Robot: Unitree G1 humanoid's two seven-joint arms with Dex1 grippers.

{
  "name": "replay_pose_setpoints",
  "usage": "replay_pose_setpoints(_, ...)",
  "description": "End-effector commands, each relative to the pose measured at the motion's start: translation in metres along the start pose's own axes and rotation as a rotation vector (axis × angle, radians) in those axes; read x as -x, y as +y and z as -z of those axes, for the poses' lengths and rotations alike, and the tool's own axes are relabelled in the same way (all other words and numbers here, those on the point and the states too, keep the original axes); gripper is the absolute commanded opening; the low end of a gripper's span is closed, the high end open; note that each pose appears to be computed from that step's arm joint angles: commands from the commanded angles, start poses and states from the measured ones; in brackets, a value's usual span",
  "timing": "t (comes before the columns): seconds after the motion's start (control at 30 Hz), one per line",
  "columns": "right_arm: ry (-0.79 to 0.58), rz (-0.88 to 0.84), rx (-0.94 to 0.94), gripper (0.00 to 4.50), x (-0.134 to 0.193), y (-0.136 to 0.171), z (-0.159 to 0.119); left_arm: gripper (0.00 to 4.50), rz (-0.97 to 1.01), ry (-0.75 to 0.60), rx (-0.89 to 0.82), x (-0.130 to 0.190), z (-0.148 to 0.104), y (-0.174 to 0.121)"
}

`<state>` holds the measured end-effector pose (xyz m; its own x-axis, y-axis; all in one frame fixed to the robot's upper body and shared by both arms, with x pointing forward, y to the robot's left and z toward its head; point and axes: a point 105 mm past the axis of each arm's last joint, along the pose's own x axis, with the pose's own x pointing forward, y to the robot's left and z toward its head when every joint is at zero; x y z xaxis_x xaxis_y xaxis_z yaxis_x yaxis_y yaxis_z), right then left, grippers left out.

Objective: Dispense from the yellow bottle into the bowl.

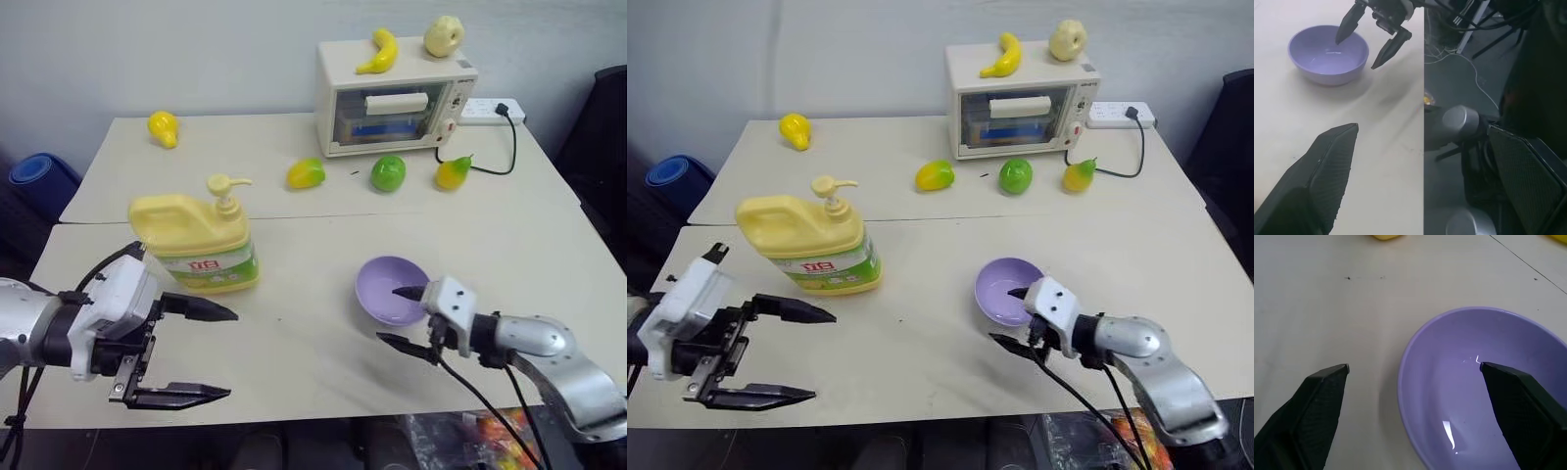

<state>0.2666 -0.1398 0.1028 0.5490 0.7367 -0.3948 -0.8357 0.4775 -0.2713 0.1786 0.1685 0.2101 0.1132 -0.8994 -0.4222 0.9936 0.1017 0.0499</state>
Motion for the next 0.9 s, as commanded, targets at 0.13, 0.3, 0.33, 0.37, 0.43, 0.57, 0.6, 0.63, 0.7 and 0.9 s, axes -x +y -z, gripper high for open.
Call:
replay_pose_setpoints(0.13,0.032,0.010,0.069,2.53,-0.011,0.000,0.010,4.50,-0.004,0.005,-0.042,-0.001,-0.002,0.010)
replay_pose_setpoints(0.3,0.032,0.010,0.053,1.89,-0.012,0.001,0.015,4.50,-0.027,0.002,-0.056,0.003,-0.004,0.017)
replay_pose_setpoints(0.33,0.032,0.009,0.048,1.89,-0.012,0.002,0.016,4.50,-0.029,0.003,-0.058,0.004,-0.004,0.017)
replay_pose_setpoints(0.37,0.032,0.008,0.045,1.89,-0.013,0.002,0.017,4.50,-0.031,0.003,-0.059,0.004,-0.004,0.018)
replay_pose_setpoints(0.43,0.034,0.007,0.043,1.89,-0.015,0.003,0.019,4.50,-0.032,0.001,-0.061,0.004,-0.004,0.019)
replay_pose_setpoints(0.57,0.029,0.016,0.040,1.52,-0.018,0.000,0.022,4.50,-0.025,-0.003,-0.066,0.001,-0.004,0.019)
replay_pose_setpoints(0.6,0.025,0.025,0.041,1.31,-0.019,-0.002,0.021,4.50,-0.020,-0.005,-0.068,0.000,-0.004,0.019)
replay_pose_setpoints(0.63,0.023,0.031,0.041,1.01,-0.019,-0.003,0.021,4.50,-0.017,-0.006,-0.069,-0.001,-0.004,0.018)
replay_pose_setpoints(0.7,0.020,0.035,0.047,0.30,-0.020,-0.004,0.021,4.50,-0.013,-0.010,-0.073,-0.002,-0.005,0.018)
replay_pose_setpoints(0.9,0.017,0.000,0.118,0.01,-0.016,-0.005,0.011,4.50,-0.015,-0.041,-0.099,-0.003,-0.015,0.021)
